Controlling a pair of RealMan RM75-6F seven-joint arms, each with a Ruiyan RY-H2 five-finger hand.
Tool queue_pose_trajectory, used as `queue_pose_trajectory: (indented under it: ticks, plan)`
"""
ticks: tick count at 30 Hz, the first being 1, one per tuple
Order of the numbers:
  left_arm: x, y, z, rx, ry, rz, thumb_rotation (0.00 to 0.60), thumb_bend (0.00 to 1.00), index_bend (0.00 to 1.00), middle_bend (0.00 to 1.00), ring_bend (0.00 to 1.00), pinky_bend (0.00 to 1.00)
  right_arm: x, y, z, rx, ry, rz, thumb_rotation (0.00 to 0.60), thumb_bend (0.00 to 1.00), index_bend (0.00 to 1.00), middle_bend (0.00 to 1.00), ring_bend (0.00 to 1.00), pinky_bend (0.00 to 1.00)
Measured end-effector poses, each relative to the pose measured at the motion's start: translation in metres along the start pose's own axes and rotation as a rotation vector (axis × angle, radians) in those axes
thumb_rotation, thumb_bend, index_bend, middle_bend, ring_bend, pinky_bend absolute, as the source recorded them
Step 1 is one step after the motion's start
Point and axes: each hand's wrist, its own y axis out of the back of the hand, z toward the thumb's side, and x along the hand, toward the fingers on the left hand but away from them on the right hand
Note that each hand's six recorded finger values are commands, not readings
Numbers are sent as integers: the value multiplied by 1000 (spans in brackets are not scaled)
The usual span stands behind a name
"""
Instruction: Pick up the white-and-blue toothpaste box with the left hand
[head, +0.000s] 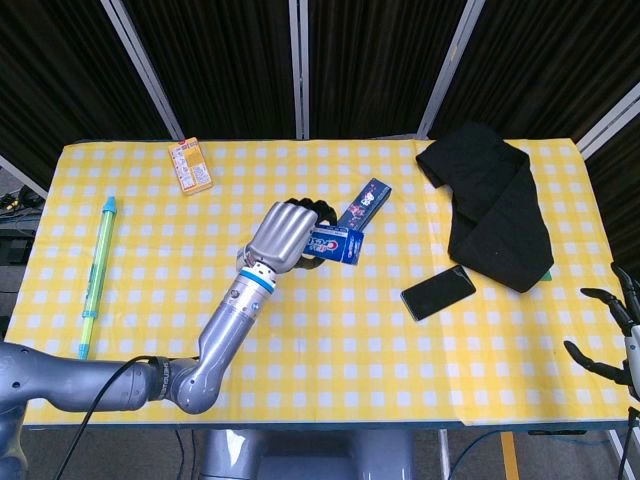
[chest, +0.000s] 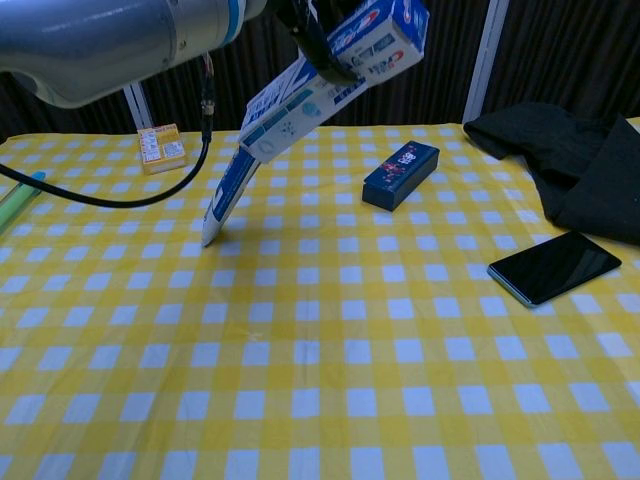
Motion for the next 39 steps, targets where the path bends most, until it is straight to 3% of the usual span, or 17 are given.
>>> queue_pose_trajectory:
  ticks: [10, 18, 21, 27, 35, 39]
  plan:
    - [-8, 70, 16, -23, -43, 122, 600, 576, 645, 359, 348, 407, 2, 1, 3, 3, 10, -6, 600, 82, 294, 0, 0, 1]
    - [-16, 91, 12, -3, -34, 150, 600, 576, 630, 359, 348, 404, 4, 2, 6, 6, 19, -6, 600, 82, 294, 0, 0, 0]
    - [-20, 85, 6, 49, -22, 118, 600, 576, 606, 342, 347, 392, 4, 1, 7, 9, 21, 0, 600, 82, 294, 0, 0, 0]
    - [-32, 52, -11, 164, 27, -32, 600, 550, 520, 260, 287, 330, 5, 0, 8, 12, 22, 6, 600, 82, 294, 0, 0, 0]
    - [-58, -1, -37, 236, 79, -251, 600, 382, 379, 135, 167, 240, 5, -1, 8, 16, 22, 8, 600, 82, 294, 0, 0, 0]
    - [-73, -19, -52, 239, 101, -316, 600, 254, 221, 5, 30, 132, 5, -3, 8, 25, 17, 20, 600, 82, 294, 0, 0, 0]
